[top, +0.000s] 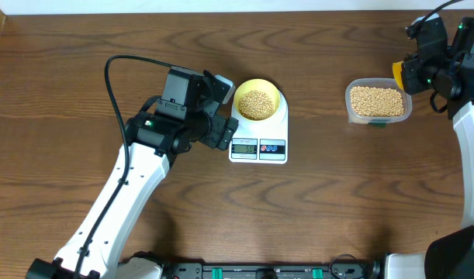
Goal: Scoop item into bowl and weigh 50g on scale
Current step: 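Lower the scoop into the soybean tub with the right gripper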
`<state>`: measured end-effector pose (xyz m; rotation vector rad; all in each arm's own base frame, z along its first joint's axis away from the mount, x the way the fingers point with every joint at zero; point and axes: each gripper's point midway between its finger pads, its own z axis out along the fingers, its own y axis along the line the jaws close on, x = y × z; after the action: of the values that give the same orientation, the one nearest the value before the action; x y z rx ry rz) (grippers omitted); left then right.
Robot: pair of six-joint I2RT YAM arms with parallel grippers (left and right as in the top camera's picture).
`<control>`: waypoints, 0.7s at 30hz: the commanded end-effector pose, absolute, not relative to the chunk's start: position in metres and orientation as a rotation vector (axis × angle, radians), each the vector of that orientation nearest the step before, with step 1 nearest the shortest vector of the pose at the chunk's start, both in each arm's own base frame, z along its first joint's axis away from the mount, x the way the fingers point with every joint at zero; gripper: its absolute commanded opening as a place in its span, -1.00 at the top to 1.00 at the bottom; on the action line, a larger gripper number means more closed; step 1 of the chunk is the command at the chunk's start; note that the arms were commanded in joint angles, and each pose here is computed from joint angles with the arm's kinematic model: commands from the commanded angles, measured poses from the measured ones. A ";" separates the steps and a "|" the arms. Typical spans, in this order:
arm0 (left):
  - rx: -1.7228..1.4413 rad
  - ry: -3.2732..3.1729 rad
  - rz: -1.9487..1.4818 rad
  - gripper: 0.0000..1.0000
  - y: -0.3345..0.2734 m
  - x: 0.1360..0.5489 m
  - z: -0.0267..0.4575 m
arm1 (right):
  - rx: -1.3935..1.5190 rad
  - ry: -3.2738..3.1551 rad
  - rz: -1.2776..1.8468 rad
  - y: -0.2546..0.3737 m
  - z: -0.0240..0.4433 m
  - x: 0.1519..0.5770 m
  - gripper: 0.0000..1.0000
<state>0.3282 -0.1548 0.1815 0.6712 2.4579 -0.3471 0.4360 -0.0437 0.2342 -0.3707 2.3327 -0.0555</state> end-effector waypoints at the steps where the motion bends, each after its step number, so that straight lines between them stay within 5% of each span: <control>1: 0.690 2.451 -0.350 -0.74 -0.155 0.328 0.181 | -0.355 2.319 -0.058 -0.042 0.241 0.435 0.97; 21: 0.691 2.451 -0.350 -0.74 -0.155 0.328 0.181 | 0.589 2.419 0.321 -0.043 0.194 0.443 0.97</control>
<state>0.3281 -0.1548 0.1814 0.6712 2.4583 -0.3471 0.4426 -0.0453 0.1999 0.3958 2.4289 0.2513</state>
